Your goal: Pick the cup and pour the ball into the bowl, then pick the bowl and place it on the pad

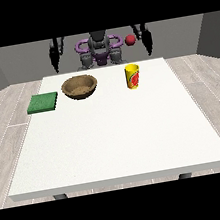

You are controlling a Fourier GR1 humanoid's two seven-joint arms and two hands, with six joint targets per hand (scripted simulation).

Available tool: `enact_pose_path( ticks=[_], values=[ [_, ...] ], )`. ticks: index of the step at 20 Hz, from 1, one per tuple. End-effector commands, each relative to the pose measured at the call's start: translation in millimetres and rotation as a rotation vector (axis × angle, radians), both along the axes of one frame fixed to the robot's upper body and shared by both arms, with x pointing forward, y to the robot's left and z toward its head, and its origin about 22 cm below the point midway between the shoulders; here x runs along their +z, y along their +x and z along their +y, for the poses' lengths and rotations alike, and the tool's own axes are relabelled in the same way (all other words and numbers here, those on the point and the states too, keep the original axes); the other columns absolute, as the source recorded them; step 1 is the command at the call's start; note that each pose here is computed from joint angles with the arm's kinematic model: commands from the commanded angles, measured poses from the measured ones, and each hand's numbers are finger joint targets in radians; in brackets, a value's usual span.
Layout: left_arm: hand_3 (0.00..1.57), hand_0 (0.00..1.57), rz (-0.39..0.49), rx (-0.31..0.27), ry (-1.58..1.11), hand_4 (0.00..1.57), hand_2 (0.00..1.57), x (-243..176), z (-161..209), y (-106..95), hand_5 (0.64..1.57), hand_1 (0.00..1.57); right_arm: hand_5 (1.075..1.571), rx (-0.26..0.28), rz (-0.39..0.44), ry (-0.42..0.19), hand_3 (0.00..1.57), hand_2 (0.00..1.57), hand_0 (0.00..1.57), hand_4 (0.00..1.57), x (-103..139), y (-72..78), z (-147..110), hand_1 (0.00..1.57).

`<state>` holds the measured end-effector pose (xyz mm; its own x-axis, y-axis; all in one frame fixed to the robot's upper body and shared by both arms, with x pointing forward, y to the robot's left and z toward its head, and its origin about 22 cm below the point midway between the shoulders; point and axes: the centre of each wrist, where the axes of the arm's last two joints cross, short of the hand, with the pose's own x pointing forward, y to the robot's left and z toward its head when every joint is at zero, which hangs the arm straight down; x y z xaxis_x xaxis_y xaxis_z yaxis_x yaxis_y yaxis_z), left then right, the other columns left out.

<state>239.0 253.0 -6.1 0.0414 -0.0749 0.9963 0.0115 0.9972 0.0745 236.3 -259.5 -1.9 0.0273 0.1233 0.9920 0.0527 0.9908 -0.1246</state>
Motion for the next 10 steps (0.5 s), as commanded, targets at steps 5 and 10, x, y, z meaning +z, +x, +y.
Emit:
enact_pose_path(
  ticks=[5, 10],
  values=[
    [0.0, 0.0, -0.043, -0.011, 0.046, 0.0, 0.0, 34, 11, 5, 1.562, 0.0, 1.57, 0.016, -0.035, -0.021, 0.0, 0.0, 0.0, 0.58, 31, 3.7, -5, 0.0],
    [0.0, 0.0, 0.176, 0.028, -0.206, 0.0, 0.0, 21, -9, -29, 1.561, 0.0, 1.57, 0.026, 0.205, 0.257, 0.0, 0.0, 0.0, 0.52, 16, -44.8, 22, 0.0]
  ],
)
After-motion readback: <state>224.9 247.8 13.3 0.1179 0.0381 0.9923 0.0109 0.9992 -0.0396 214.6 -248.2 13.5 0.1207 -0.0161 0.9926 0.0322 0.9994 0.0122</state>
